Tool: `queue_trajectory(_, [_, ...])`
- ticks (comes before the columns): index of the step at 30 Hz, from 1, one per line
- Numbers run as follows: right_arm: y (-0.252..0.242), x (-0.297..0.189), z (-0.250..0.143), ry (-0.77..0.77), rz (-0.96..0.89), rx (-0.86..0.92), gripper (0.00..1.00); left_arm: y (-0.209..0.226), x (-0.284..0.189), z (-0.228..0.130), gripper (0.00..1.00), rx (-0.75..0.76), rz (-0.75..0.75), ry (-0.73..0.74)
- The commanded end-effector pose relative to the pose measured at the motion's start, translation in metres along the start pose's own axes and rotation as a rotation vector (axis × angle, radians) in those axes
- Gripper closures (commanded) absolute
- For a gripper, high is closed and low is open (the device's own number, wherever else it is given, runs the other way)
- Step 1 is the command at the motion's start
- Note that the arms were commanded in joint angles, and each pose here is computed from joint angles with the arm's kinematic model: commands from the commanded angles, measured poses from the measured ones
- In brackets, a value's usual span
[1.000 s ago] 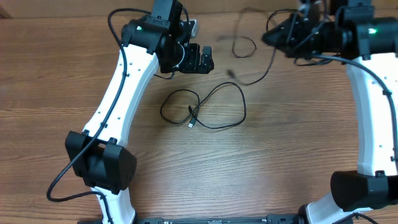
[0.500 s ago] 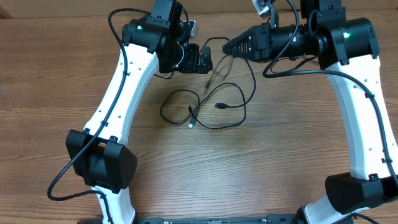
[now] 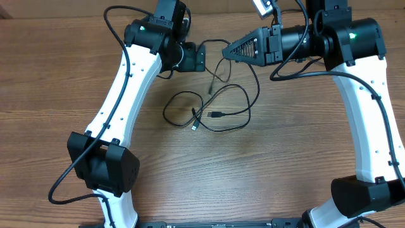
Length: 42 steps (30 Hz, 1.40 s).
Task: Untangle cables
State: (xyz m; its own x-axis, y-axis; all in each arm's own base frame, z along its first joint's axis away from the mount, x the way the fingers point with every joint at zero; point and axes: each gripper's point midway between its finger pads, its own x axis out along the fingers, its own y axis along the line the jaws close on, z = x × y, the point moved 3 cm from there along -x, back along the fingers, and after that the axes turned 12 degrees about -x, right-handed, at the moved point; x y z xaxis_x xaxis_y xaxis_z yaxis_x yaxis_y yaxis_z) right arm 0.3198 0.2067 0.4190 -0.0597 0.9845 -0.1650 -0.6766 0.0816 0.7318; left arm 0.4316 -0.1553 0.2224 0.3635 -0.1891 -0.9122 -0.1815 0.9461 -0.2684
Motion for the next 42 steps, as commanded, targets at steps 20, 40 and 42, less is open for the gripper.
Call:
queue_trajectory(20, [0.112,-0.021,-0.012,-0.020,0.234,-0.148,0.96,0.091,-0.014,0.058,0.03,-0.357,0.271,-0.251])
queue_trajectory(40, [0.011,-0.136,0.026,-0.381,-0.590,0.037,0.96,0.173,-0.028,0.059,0.02,-0.510,0.394,-0.193])
queue_trajectory(42, [-0.013,-0.170,0.024,-0.458,-0.799,0.110,0.96,0.179,-0.030,0.058,0.02,-0.520,0.405,-0.184])
